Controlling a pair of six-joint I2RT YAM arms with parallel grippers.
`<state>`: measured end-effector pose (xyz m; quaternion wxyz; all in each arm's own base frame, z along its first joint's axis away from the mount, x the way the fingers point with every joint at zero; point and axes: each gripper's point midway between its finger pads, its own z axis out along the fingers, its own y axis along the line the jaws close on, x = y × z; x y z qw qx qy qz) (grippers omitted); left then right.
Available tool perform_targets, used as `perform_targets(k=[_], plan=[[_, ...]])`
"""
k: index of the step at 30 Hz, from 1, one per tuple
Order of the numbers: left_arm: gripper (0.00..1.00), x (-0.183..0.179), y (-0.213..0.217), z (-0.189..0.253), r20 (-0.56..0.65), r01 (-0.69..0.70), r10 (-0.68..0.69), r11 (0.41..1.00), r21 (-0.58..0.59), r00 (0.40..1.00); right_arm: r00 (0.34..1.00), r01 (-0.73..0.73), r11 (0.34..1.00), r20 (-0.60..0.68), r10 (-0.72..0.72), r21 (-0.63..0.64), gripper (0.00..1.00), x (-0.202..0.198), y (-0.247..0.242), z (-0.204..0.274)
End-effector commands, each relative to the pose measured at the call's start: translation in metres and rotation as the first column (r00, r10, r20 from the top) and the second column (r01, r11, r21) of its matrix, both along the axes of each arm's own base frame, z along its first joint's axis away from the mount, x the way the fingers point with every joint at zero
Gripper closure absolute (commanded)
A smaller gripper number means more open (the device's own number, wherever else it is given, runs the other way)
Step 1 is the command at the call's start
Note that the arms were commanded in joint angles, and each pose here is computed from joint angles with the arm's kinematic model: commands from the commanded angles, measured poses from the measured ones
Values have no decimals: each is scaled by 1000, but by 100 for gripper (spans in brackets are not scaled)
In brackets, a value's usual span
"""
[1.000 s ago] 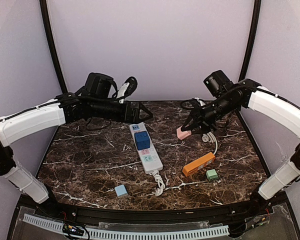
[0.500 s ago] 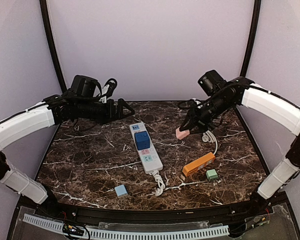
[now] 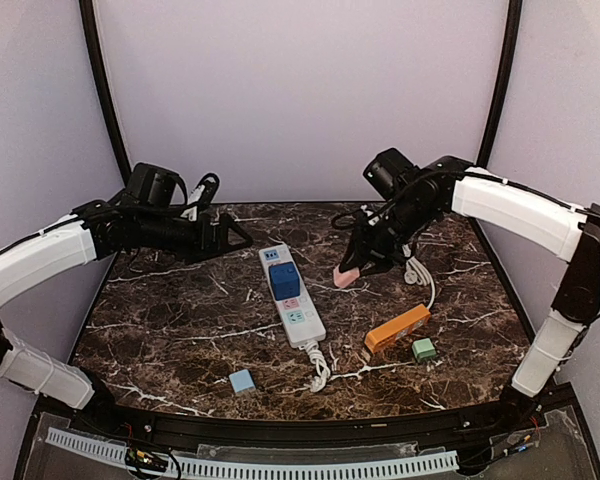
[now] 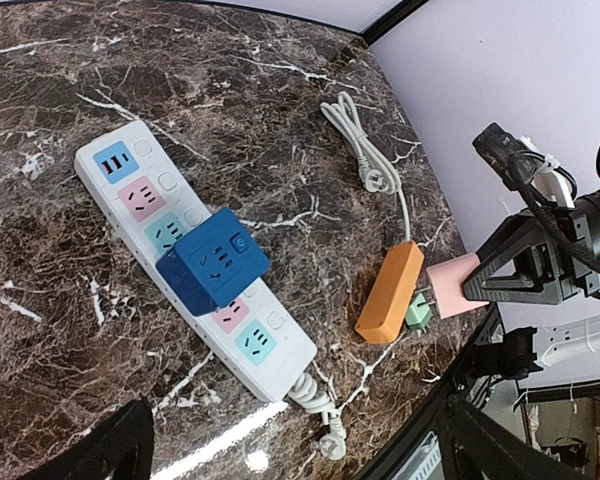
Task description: Insert the plug
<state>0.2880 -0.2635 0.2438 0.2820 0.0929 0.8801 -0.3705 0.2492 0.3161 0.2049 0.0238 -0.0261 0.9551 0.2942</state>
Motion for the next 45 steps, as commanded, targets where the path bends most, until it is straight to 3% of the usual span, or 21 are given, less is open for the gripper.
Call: perform_targets(k=[1,9,18,30,45], plan=[[1,-3,21,5,12,-56,55,995,84,998,998,-43,999,51,42,15,100,8,25,3],[1,4,31,5,-4,-92,93,988,127,996,986,-157,988,55,157,-12,100,14,52,-17],[1,3,73,2,30,-234,235,931,278,971,967,-247,966,36,251,-81,100,16,70,-52],[1,6,87,6,62,-257,252,896,361,966,935,-342,930,51,351,-131,100,27,93,-74],[1,2,101,5,71,-288,285,864,413,956,922,-379,905,-1,386,-192,100,21,88,-98]])
